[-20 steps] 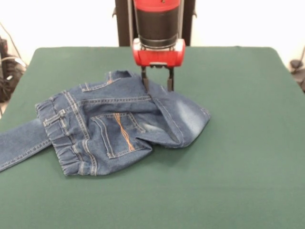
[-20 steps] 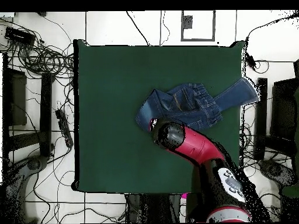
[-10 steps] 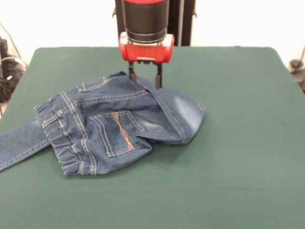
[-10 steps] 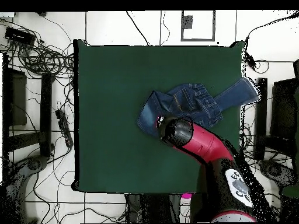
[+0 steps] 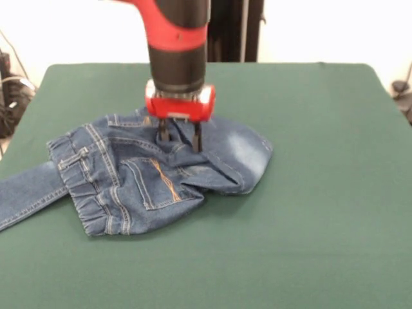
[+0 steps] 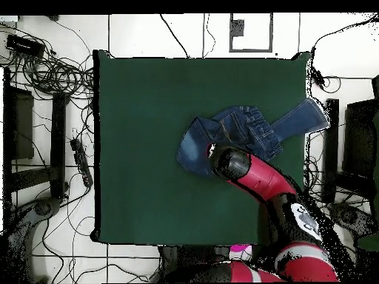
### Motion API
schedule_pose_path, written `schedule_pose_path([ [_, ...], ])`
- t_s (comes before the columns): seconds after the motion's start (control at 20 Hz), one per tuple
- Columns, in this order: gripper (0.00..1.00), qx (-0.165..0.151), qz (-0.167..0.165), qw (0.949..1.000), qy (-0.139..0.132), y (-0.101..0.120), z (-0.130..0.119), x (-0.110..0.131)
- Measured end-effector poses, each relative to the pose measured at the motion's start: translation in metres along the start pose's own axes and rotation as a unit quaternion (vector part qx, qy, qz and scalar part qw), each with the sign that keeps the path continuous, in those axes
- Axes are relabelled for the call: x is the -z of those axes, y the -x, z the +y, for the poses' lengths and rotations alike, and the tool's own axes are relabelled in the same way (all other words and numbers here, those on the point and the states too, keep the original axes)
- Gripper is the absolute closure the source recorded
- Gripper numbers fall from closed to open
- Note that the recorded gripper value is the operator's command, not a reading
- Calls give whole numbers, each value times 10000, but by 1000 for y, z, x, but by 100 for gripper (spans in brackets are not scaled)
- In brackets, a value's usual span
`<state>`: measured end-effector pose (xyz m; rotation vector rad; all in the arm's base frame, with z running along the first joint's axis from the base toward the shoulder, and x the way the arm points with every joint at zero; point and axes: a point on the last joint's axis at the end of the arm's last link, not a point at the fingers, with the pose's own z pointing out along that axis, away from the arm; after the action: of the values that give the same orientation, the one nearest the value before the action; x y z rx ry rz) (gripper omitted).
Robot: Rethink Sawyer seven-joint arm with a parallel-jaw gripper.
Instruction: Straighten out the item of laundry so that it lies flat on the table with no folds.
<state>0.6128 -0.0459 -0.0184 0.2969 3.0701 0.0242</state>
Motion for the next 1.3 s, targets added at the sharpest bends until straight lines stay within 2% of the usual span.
schedule_pose_path([
  [0.2, 0, -206, -237, 9995, 76, 4, -6, -21],
  [0.4, 0, -447, -258, 9984, 217, 6, -9, -20],
  [0.5, 0, -664, -241, 9970, 304, 7, -11, -19],
  [0.85, 0, -1249, -212, 9912, 382, 9, -7, -14],
  [1.05, 0, -1353, -195, 9898, 401, 8, -1, -10],
  [1.3, 0, -1312, -156, 9903, 441, 2, 23, 1],
])
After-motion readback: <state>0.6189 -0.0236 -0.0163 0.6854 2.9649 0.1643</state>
